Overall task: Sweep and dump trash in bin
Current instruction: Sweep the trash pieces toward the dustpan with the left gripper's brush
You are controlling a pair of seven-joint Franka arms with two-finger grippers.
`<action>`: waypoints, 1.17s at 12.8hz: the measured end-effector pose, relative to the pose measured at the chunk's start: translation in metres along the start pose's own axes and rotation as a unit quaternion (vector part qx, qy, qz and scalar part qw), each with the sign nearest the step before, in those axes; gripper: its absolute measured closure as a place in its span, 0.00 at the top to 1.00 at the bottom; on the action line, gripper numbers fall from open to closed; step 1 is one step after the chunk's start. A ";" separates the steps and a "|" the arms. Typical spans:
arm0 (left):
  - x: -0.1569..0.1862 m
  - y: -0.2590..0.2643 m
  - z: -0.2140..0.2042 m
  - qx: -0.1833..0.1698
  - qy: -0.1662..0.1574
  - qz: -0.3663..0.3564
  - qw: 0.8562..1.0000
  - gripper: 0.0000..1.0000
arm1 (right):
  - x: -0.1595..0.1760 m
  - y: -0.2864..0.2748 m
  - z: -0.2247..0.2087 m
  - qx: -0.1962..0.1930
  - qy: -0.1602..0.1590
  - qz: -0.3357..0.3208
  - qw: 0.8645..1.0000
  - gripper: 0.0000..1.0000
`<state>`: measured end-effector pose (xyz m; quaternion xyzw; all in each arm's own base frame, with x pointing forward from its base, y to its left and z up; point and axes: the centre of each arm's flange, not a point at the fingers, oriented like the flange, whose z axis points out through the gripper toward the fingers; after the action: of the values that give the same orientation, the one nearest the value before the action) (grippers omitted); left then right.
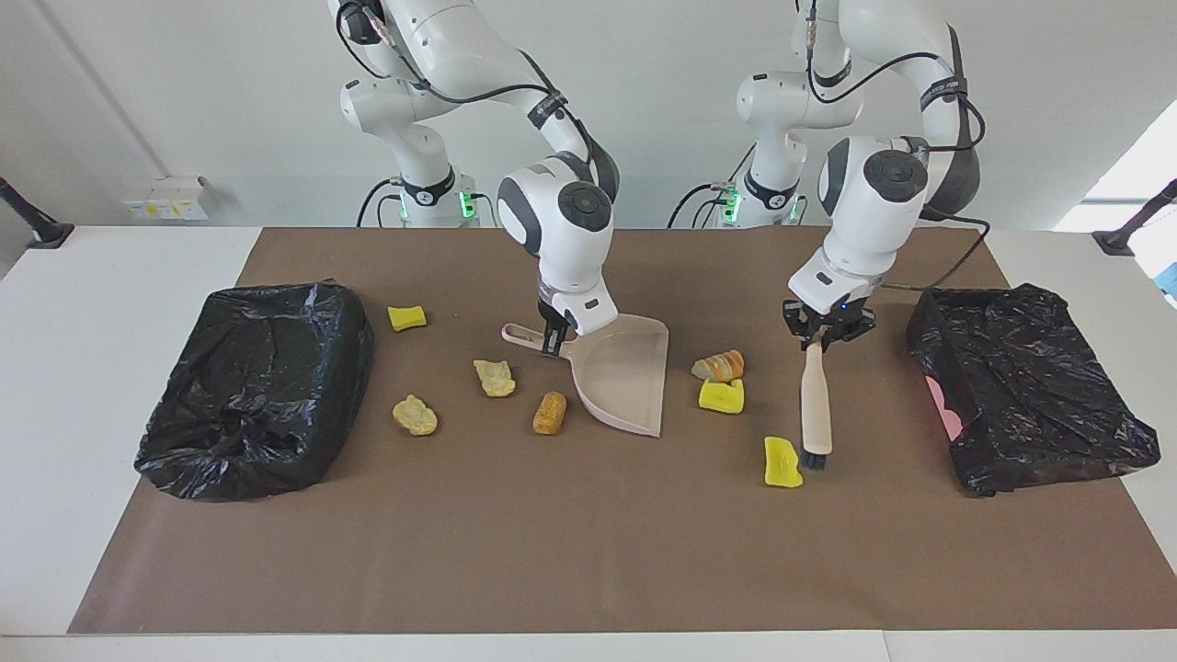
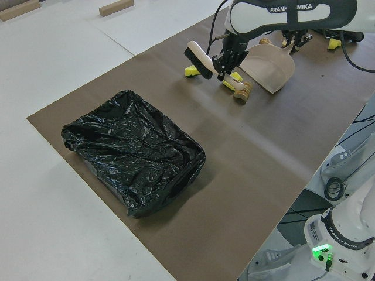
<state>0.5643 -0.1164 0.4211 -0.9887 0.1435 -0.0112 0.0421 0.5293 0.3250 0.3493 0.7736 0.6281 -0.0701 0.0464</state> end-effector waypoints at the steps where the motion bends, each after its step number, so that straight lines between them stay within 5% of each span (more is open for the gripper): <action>1: 0.011 -0.010 0.005 0.003 0.000 0.000 1.000 0.26 | 0.000 0.000 0.000 0.000 0.000 0.000 1.000 0.31; 7: 0.062 -0.024 0.043 0.021 -0.010 0.045 0.999 0.26 | -0.001 0.000 0.002 0.000 -0.001 0.000 1.000 0.31; 15: 0.005 0.028 0.081 0.007 -0.082 0.076 0.994 0.26 | 0.005 -0.010 0.005 -0.003 -0.013 -0.049 0.999 0.31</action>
<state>0.5645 -0.1378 0.3378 -0.9721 0.2145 0.0721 0.0611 0.5199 0.3310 0.3440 0.7409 0.6646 -0.0806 0.0537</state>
